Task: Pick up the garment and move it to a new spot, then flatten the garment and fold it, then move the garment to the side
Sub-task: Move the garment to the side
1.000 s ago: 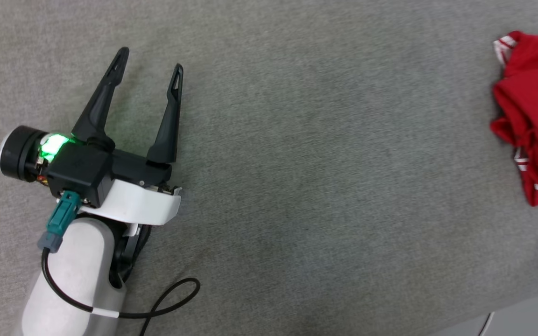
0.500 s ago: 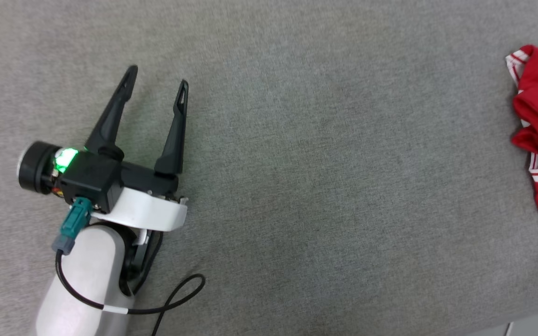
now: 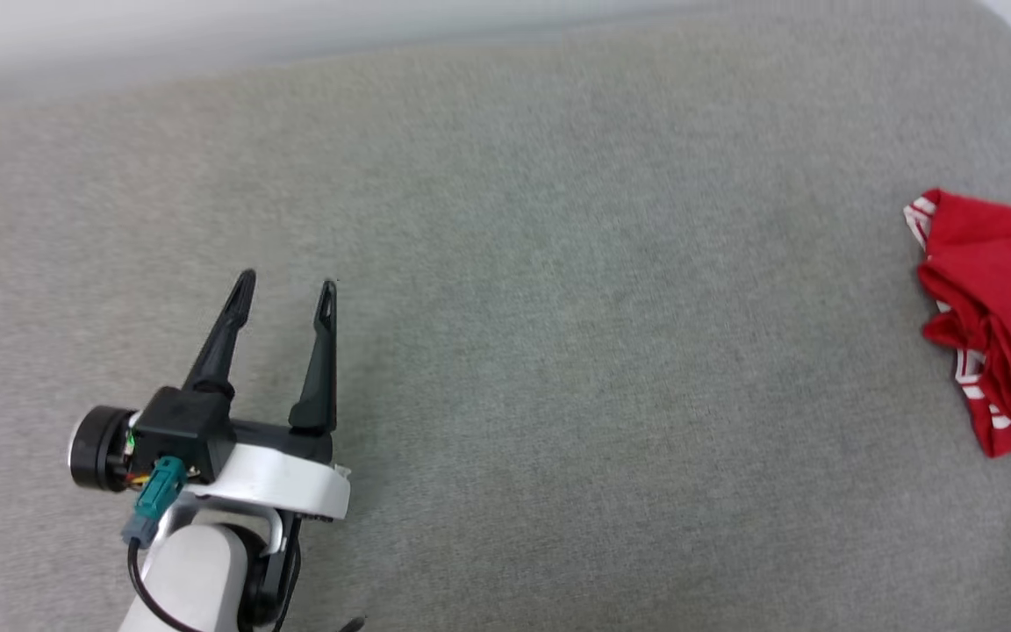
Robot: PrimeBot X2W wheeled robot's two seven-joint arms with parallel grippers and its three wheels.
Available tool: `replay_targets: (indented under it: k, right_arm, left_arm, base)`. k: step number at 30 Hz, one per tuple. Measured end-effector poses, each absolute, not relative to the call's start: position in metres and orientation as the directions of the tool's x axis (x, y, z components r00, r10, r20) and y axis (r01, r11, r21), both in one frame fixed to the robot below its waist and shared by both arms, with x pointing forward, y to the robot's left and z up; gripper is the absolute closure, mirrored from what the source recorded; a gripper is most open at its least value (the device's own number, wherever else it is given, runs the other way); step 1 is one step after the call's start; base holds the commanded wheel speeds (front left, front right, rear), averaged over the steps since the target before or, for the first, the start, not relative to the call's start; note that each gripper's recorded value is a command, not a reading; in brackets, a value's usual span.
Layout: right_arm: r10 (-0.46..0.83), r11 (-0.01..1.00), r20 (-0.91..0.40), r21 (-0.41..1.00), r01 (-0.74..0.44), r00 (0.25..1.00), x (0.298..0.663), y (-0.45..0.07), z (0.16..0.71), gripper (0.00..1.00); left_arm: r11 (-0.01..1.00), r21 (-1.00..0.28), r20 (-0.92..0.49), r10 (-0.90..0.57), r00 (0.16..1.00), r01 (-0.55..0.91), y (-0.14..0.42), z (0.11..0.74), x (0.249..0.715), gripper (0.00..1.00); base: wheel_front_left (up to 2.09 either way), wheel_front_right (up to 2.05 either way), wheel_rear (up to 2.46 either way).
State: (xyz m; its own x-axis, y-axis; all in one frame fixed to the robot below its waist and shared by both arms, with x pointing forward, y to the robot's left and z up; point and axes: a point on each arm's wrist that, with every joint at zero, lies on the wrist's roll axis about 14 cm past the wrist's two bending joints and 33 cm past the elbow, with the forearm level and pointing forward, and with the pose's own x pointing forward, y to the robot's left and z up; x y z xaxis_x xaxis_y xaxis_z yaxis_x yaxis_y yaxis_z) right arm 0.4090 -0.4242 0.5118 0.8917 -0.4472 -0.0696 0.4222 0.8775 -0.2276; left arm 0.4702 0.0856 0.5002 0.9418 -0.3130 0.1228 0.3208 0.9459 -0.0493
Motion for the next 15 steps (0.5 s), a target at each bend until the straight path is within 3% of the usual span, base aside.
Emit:
replay_targets:
  k: [8,15]
  right_arm:
    - [-0.332,0.937,-0.026,-0.123,0.327,0.943,0.394,-0.363,0.513,0.0]
    - [-0.16,0.987,-0.028,-0.035,0.159,0.987,0.38,-0.288,0.51,0.0]
  left_arm:
    - [0.979,-0.044,0.125,-0.193,0.973,0.2,0.125,0.515,0.44,0.0]
    - [0.996,-0.042,0.121,-0.077,0.99,0.083,0.164,0.521,0.406,0.0]
  base:
    - [0.0,0.0,0.0]
    - [0.0,0.0,0.0]
